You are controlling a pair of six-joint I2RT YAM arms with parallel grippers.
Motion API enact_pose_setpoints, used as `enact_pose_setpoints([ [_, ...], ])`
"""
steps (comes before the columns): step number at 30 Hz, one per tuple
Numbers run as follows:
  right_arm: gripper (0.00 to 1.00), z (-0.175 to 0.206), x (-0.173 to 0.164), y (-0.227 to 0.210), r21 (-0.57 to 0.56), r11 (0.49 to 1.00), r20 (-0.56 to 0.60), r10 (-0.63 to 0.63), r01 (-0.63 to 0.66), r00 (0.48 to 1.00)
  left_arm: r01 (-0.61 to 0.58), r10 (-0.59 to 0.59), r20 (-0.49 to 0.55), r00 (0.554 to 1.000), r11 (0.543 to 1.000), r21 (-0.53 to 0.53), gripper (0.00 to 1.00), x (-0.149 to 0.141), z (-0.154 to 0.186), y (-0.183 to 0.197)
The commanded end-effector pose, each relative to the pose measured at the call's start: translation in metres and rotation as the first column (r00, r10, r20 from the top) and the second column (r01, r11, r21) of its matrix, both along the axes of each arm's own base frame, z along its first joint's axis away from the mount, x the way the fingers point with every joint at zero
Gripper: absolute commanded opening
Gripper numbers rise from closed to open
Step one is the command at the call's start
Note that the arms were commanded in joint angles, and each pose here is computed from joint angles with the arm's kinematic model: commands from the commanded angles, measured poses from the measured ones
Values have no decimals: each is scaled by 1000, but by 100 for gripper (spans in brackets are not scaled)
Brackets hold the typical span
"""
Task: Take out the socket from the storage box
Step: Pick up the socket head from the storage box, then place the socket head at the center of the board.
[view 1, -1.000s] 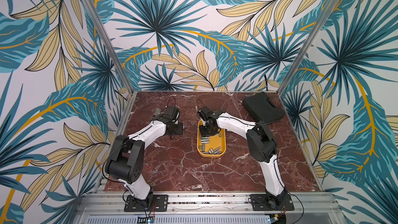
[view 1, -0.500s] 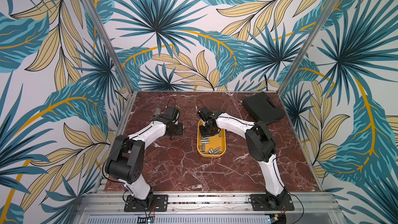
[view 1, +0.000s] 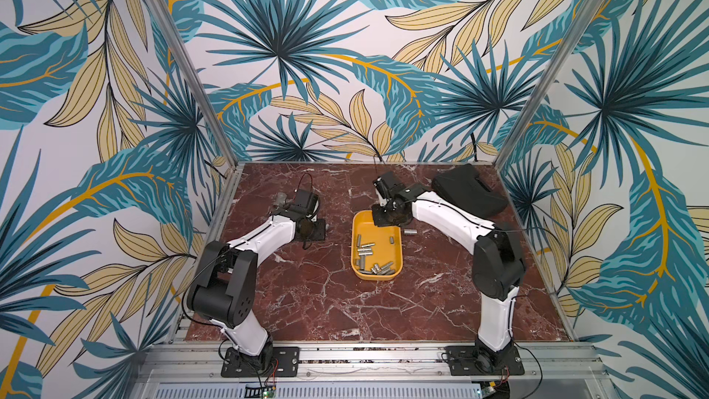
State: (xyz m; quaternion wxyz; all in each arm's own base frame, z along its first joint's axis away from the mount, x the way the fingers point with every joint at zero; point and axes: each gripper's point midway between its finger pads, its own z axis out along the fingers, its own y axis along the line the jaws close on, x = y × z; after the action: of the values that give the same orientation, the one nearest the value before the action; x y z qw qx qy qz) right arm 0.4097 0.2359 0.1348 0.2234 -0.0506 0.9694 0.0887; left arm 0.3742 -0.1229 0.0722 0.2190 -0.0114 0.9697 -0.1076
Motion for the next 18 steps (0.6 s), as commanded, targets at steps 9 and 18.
enact_pose_setpoints([
  [9,24,-52,-21,-127,-117,967,-104,-238,225,966,3,-3,-2,1000,1000,-19,51,-6,-2,-2],
  [18,24,-90,-18,-149,-164,954,-164,-278,251,947,0,0,0,1000,1000,-26,51,-6,1,-2],
])
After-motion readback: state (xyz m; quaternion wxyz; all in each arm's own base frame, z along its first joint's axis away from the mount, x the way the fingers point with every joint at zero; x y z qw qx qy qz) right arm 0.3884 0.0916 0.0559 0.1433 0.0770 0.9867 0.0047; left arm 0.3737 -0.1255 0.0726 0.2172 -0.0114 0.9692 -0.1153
